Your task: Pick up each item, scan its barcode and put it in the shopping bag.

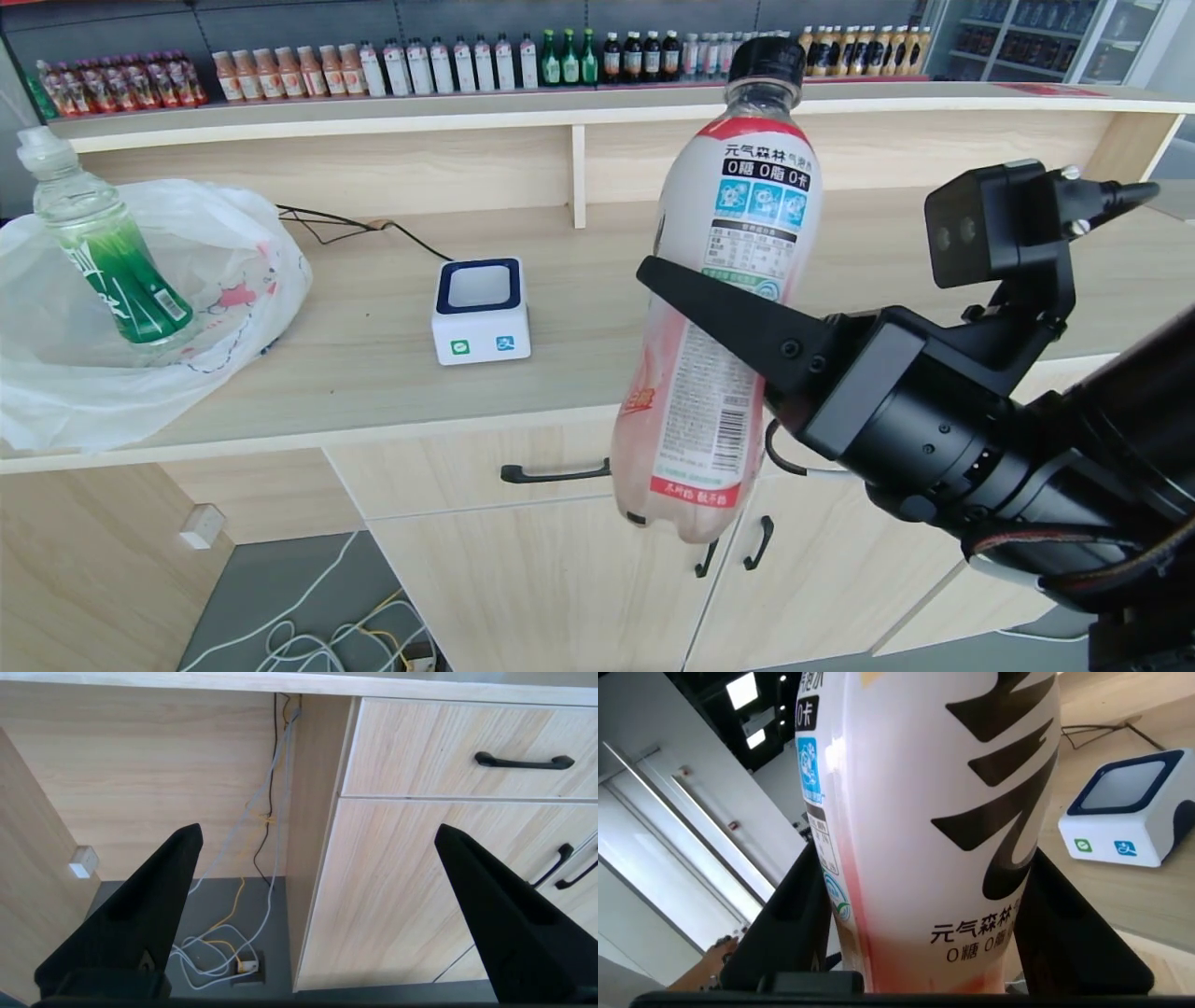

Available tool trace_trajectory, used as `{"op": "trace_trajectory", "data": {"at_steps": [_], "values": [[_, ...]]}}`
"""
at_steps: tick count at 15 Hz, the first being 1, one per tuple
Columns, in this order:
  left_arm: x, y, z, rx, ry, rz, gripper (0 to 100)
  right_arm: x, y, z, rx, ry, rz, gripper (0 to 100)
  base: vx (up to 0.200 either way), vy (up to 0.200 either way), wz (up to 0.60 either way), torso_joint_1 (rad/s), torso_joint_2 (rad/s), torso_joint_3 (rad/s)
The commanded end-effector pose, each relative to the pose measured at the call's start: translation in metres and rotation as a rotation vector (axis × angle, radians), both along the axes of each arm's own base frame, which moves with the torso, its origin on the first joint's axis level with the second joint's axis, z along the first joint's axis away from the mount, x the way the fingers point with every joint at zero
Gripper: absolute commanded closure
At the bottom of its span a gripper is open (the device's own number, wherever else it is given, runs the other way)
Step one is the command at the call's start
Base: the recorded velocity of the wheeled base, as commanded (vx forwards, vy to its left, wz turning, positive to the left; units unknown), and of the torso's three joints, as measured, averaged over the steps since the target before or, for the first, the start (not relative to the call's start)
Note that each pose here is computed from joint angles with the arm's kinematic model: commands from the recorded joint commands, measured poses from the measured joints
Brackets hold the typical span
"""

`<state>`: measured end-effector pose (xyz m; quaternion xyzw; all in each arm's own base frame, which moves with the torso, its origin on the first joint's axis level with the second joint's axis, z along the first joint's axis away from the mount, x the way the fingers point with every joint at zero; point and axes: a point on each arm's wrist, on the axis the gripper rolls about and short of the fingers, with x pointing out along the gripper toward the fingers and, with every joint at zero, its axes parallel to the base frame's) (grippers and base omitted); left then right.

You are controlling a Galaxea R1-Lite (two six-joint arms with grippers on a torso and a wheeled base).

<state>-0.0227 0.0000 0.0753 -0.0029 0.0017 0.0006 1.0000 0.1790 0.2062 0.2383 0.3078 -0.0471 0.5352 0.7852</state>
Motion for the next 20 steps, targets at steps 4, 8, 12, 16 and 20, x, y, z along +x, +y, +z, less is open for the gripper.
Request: {"op": "trace_trajectory", "data": {"at_steps": [4, 8, 12, 16, 20], "values": [[0.000, 0.000, 0.000, 0.000, 0.000, 0.000, 0, -0.004, -0.005, -0.006, -0.060, -0.062, -0.039, 100, 0.000, 0.000, 0.00, 0.000, 0.00, 0.000], [0.000, 0.000, 0.000, 0.000, 0.000, 0.000, 0, -0.005, -0.009, -0.021, -0.139, -0.089, -0.105, 100, 0.000, 0.000, 0.00, 0.000, 0.00, 0.000], [0.000, 0.000, 0.000, 0.000, 0.000, 0.000, 0, 0.015, -0.016, -0.029, -0.268, -0.166, -0.352, 100, 0.000, 0.000, 0.00, 0.000, 0.00, 0.000], [0.000, 0.000, 0.000, 0.000, 0.000, 0.000, 0, 0.034, -0.037, -0.029, -0.384, -0.284, -0.558, 100, 0.000, 0.000, 0.00, 0.000, 0.00, 0.000], [0.000, 0.000, 0.000, 0.000, 0.000, 0.000, 0, 0.047, -0.056, -0.028, -0.453, -0.354, -0.675, 100, 0.000, 0.000, 0.00, 0.000, 0.00, 0.000]]}}
